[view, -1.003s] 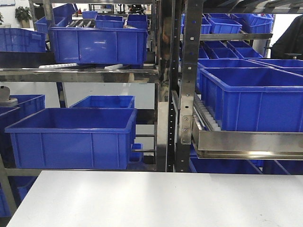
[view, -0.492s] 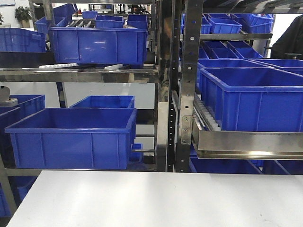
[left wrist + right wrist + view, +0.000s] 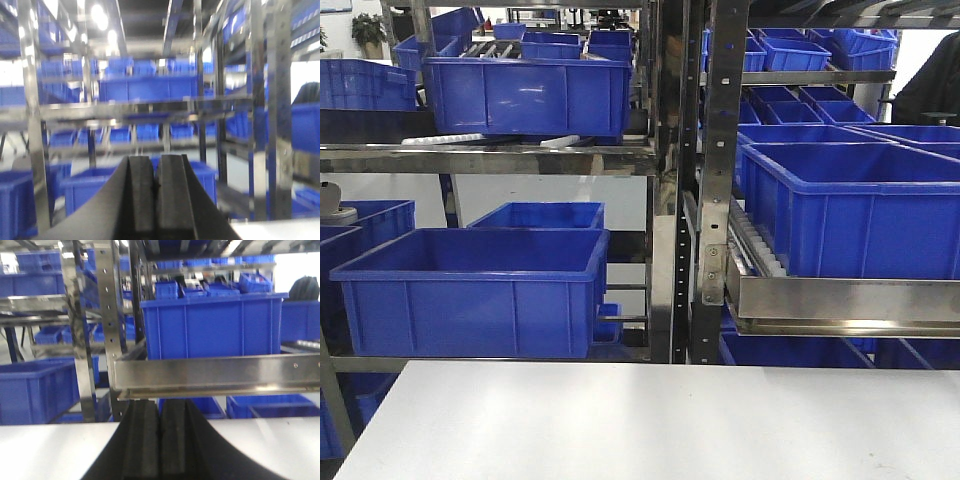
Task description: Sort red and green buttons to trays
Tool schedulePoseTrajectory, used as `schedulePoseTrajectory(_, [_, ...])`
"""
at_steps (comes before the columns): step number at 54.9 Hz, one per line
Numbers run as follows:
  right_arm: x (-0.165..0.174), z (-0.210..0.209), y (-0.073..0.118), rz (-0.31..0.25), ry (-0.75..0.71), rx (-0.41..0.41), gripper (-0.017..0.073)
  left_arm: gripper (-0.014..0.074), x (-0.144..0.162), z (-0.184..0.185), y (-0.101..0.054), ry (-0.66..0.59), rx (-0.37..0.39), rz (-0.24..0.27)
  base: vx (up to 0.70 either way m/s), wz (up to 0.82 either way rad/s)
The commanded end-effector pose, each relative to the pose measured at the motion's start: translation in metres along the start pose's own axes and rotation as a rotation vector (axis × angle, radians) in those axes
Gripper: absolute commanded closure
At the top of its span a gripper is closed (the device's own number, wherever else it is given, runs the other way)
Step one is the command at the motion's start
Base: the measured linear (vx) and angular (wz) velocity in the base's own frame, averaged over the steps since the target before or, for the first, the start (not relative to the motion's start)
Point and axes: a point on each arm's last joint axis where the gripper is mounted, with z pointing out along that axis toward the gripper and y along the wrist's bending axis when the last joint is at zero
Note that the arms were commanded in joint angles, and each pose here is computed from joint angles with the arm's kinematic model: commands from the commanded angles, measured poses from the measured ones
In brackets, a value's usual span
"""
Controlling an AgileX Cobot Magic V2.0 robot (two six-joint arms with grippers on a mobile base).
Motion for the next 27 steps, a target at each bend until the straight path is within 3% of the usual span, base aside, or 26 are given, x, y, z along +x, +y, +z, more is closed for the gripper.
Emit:
schedulePoseTrajectory(1, [-0.022, 0.013, 0.001, -0.014, 0.013, 0.0, 0.0568, 0.0561, -0.017, 0.018, 0.0, 0.017, 0.004, -0.002, 0.0, 0.0])
schedulePoseTrajectory(17, [0.0, 0.057, 0.002, -0.021, 0.262, 0.004, 0.0553, 0.055, 0.028, 0.071, -0.001, 0.35, 0.013, -0.008, 0.0, 0.0])
schedulePoseTrajectory(27, [0.018, 0.077, 0.002, -0.024, 0.397, 0.008, 0.0477, 0.0484, 0.054, 0.089, -0.002, 0.505, 0.016, -0.008, 0.0, 0.0])
